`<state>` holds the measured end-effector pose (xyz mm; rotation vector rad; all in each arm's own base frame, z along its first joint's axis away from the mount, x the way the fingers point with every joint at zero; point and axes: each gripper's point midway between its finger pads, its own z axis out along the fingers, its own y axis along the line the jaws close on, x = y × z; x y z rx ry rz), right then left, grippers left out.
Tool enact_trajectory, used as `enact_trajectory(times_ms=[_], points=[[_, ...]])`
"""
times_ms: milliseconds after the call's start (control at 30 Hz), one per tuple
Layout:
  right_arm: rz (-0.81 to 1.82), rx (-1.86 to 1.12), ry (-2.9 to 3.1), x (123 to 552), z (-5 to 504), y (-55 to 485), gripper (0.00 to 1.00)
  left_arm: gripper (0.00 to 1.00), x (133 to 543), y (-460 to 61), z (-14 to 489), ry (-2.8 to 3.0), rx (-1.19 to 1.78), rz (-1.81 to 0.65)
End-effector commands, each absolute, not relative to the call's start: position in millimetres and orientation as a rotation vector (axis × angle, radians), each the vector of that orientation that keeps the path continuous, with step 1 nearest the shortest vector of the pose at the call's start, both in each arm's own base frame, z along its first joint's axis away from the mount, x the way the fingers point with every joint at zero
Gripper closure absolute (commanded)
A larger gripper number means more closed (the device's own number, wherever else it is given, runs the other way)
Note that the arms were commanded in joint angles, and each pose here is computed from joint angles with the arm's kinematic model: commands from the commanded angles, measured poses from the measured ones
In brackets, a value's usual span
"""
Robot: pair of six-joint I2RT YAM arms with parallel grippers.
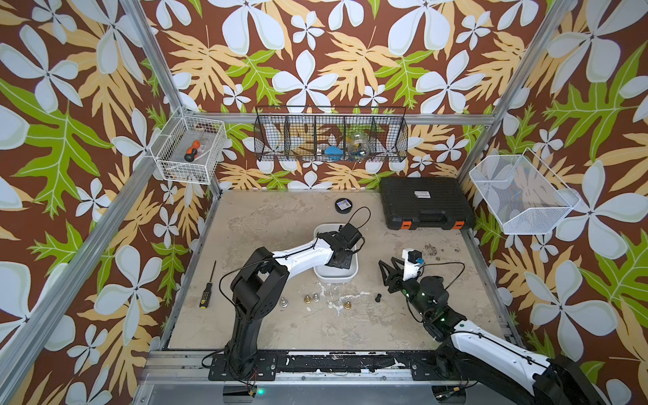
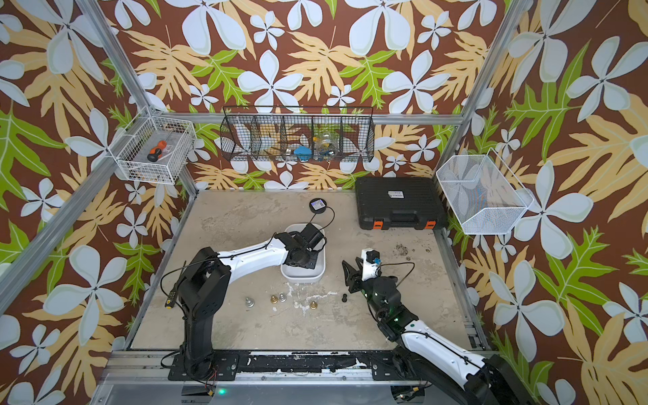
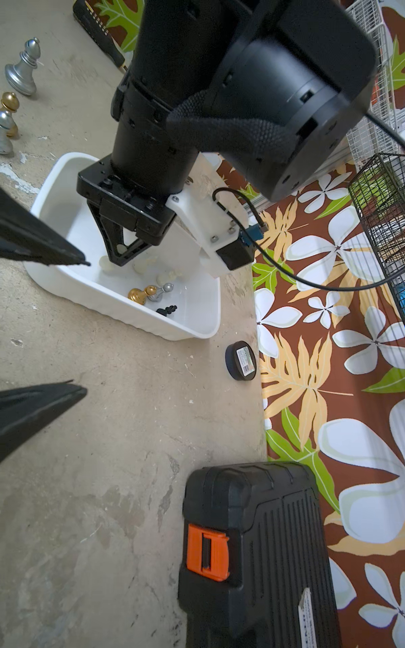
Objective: Put the chess pieces into the storage box
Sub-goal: Place the chess piece in the storage box.
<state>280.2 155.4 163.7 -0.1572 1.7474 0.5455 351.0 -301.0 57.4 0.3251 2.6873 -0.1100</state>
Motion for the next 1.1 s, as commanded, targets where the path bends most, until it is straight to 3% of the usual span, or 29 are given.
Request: enact_trajectory(times_ms=[0, 533, 733, 1067], points=[[0.570, -0.154, 1.720, 282, 172, 159, 0.45, 0.94, 359, -307, 56, 2.662, 0.343, -0.145], [0.583, -0.163, 1.714, 280, 174, 161, 0.45, 0.89, 364, -312, 38, 2.678, 0.348, -0.152], [0.585, -0.161, 1.704, 279, 176, 160, 0.44, 0.74, 363, -313, 42, 2.676, 0.352, -0.172], [0.595, -0.173, 1.705, 278, 174, 162, 0.44, 0.61, 365, -313, 86, 2.596, 0.339, -0.221]])
